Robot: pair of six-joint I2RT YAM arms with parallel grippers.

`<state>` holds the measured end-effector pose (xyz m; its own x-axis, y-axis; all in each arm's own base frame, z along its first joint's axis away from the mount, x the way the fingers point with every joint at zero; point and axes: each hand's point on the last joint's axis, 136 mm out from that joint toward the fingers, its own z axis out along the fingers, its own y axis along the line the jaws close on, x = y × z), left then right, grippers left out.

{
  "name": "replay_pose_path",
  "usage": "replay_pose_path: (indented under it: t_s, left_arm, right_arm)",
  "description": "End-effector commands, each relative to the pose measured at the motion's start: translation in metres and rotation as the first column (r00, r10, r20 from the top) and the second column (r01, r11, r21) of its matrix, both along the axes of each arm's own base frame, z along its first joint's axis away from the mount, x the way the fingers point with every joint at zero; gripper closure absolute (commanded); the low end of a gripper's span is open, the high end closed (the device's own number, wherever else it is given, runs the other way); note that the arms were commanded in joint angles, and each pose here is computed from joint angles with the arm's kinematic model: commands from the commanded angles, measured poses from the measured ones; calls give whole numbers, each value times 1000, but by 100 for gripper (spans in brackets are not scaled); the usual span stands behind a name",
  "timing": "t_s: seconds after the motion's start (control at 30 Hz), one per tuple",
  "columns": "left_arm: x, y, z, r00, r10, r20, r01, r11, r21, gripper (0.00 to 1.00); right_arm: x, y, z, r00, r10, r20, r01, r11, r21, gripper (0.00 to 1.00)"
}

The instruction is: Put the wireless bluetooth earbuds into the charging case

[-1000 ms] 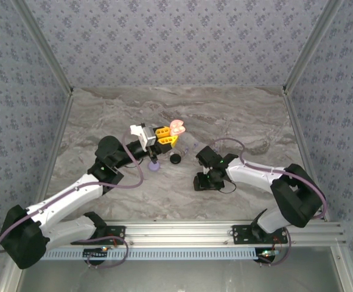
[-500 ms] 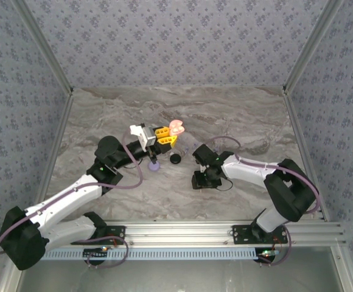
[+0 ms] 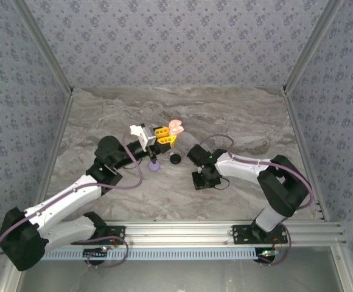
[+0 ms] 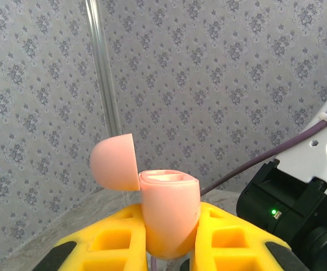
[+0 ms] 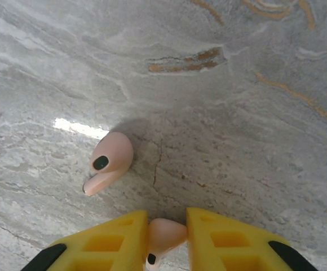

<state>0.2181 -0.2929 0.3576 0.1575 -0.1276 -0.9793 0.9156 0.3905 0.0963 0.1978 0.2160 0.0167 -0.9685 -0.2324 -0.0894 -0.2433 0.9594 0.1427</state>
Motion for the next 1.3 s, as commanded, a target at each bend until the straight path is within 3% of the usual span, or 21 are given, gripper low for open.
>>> replay_pose_path:
  t_s: [0.0,0.23,0.37,0.57,0.83,1.0,1.27]
  left_arm:
    - [-5,4,19,999,9,49,-7,1000,-29,100]
    - [-5,2,20,999,-9,36,10,999,-46,100]
    - [-6,-2,22,999,-34,35,37,997,-65,100]
    - [-6,-11,27,996,-76,44,80,993,-89,100]
    - [-5,-27,23,993,-115,39,118,991,-67,100]
    - [-2,-33,19,992,-122,28,123,990,-67,100]
    - [2,-38,15,993,-118,10,118,991,-58,100]
  right_arm:
    - [-7,6,-1,999,43,-21,-43,999,0,76]
    - [21,5,46,984,26,175,-47,992,115,78]
    - [48,-2,105,942,-64,330,-27,964,265,78]
    - [82,-12,229,791,-233,566,-105,859,501,78]
    - [85,-9,349,628,-306,716,-281,768,575,78]
    - [80,-2,382,589,-342,732,-347,711,611,78]
    - [72,11,385,596,-330,732,-387,681,622,78]
